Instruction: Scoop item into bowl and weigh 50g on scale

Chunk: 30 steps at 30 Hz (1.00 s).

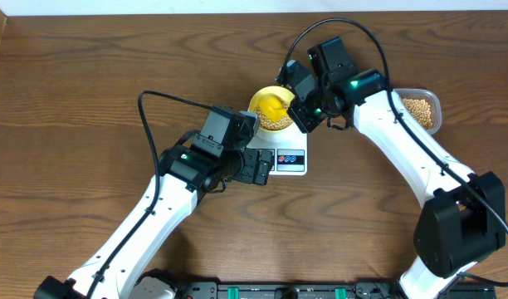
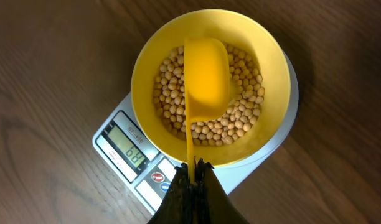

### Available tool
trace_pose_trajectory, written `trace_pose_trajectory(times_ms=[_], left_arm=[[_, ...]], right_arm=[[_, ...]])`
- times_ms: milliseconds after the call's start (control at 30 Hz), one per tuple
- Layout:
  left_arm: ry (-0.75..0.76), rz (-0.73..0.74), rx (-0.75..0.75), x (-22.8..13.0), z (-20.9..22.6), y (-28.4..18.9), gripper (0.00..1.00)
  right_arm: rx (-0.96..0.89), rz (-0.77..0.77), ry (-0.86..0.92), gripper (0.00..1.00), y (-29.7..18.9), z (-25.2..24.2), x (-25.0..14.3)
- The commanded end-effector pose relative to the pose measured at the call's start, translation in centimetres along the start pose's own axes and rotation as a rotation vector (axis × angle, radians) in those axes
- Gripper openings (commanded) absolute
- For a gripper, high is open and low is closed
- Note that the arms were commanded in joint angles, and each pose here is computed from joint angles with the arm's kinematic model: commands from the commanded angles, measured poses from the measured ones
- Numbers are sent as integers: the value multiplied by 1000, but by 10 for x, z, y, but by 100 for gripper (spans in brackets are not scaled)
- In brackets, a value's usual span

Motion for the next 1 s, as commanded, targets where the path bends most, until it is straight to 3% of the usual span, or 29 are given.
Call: trace_pose_trajectory(times_ms=[0, 733, 967], left_arm=[[6, -5, -4, -2, 0, -2, 95], [6, -5, -4, -2, 0, -2, 94], [6, -5, -4, -2, 0, -2, 94]], right_arm=[[26, 6, 73, 1, 2, -1, -2], [108, 18, 124, 1, 1, 5, -4], [113, 8, 235, 1, -3, -6, -4]])
Point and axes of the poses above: each gripper's point midway between its finger pads, its own y axis out along the fingers, its own z axis along the line the jaws close on, x = y × z, the point moved 8 cm from there along -y, back along the fingers, and after that the axes turned 8 degrees about y, right-handed, at the moved point
